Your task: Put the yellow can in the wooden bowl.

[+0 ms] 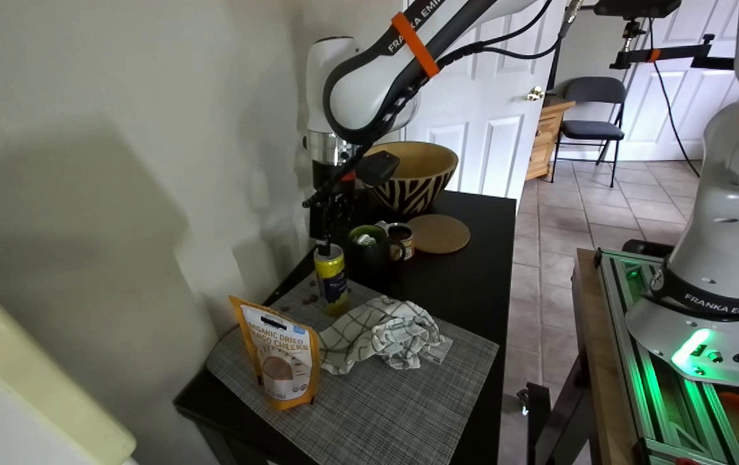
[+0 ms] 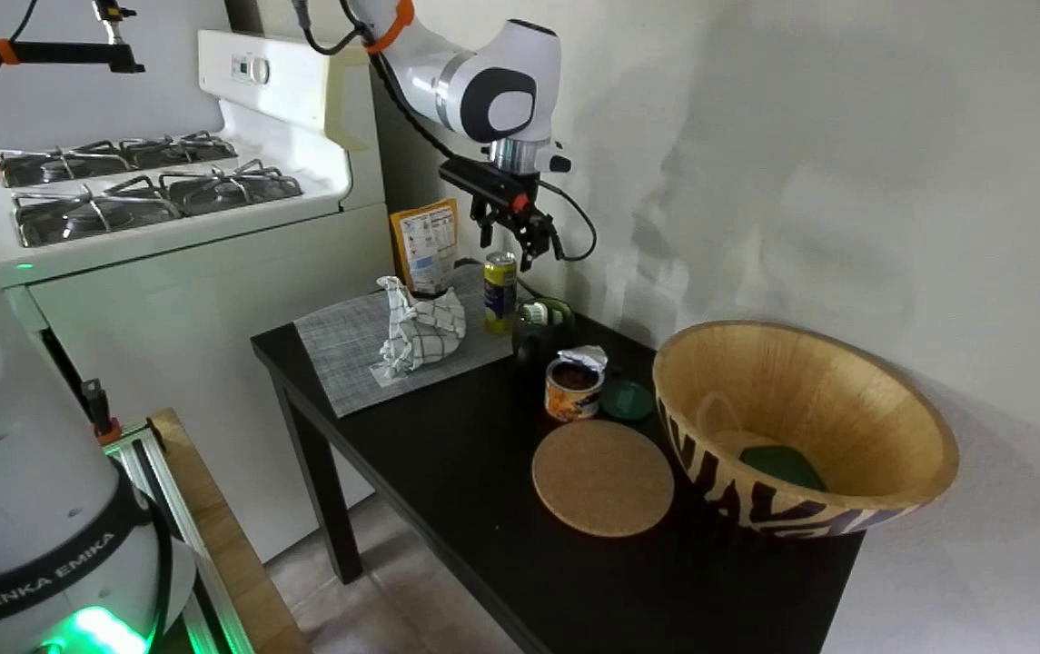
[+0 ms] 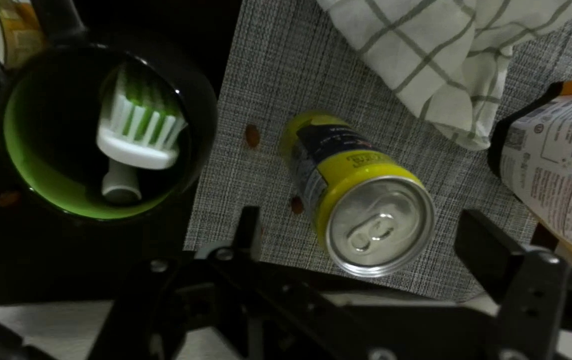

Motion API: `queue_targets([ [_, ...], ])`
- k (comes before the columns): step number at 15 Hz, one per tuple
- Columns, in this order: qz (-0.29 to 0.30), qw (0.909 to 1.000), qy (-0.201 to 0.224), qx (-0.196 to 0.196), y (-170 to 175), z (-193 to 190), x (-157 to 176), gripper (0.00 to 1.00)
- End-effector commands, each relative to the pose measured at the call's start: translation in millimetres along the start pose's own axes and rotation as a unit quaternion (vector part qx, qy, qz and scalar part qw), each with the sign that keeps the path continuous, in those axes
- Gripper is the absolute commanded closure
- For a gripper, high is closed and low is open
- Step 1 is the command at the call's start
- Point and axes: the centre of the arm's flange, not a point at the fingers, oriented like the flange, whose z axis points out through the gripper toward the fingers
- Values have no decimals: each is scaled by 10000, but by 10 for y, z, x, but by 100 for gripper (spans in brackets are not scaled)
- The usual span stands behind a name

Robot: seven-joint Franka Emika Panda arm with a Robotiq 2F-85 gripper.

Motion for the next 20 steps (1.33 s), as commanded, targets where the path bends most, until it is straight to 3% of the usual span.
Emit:
queue_targets([
  [1,-163,9998,-71,-8,-182,133,212,0],
  [10,-254,9985,-371,-297,-185,242,101,0],
  [12,-272,9983,-393,-325,-178,241,96,26],
  [16,-363,9980,-356,-380,-205,237,118,58],
  [20,-469,9973,-366,-426,-317,85,61,62],
])
